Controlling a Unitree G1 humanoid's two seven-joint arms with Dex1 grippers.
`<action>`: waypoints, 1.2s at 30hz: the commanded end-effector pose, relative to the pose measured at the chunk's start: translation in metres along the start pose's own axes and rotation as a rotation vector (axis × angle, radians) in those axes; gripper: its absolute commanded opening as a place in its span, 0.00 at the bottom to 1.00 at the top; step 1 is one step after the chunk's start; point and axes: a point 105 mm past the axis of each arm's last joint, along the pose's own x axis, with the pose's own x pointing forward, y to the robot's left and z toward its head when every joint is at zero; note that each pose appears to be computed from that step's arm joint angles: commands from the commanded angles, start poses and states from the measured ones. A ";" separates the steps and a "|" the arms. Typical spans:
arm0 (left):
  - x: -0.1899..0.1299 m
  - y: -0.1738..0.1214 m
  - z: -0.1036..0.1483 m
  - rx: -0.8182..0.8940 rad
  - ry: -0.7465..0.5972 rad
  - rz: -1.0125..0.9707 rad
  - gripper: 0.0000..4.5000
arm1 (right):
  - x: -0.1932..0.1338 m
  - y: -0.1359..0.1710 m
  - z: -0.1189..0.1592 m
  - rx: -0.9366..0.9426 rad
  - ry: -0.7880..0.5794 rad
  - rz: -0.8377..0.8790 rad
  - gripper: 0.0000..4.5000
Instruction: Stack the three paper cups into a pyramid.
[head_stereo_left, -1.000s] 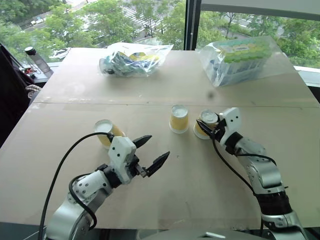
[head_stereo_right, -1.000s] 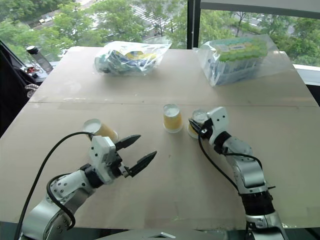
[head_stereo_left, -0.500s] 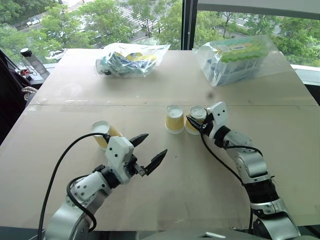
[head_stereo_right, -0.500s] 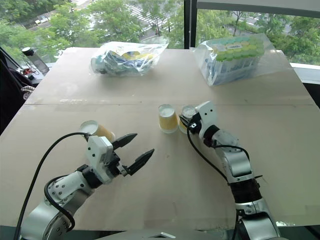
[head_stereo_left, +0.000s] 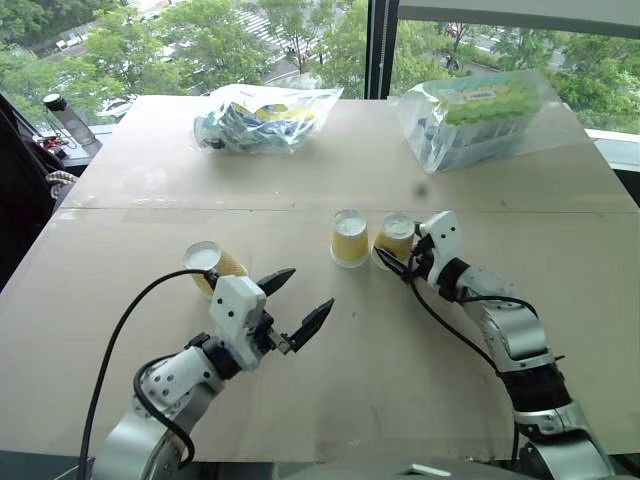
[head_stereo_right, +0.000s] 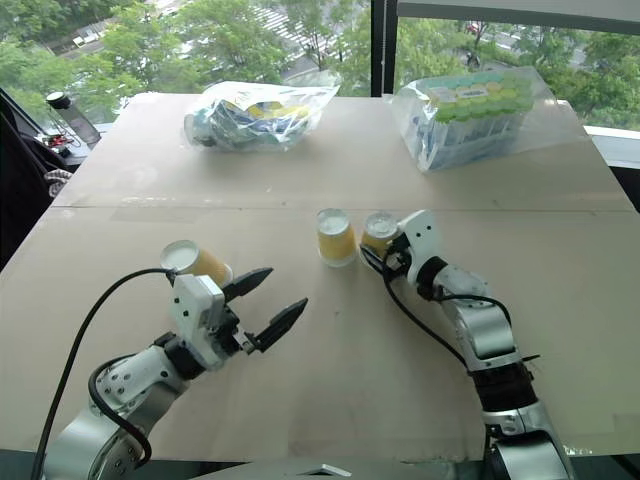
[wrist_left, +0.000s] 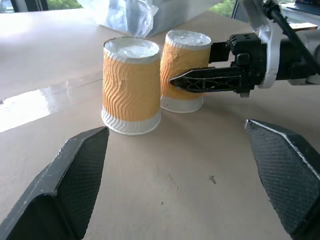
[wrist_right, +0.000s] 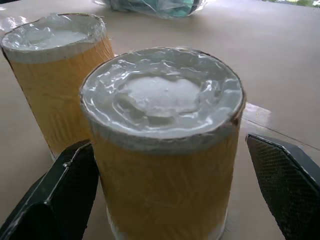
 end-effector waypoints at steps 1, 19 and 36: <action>-0.007 -0.014 0.019 0.037 -0.098 0.029 1.00 | -0.026 0.007 0.017 -0.020 -0.033 0.094 0.99; -0.067 0.071 -0.010 0.117 -0.128 0.912 1.00 | -0.107 0.037 0.039 -0.068 -0.229 0.528 0.99; -0.024 0.105 -0.026 0.098 -0.161 0.761 1.00 | -0.108 0.042 0.045 -0.082 -0.294 0.493 0.99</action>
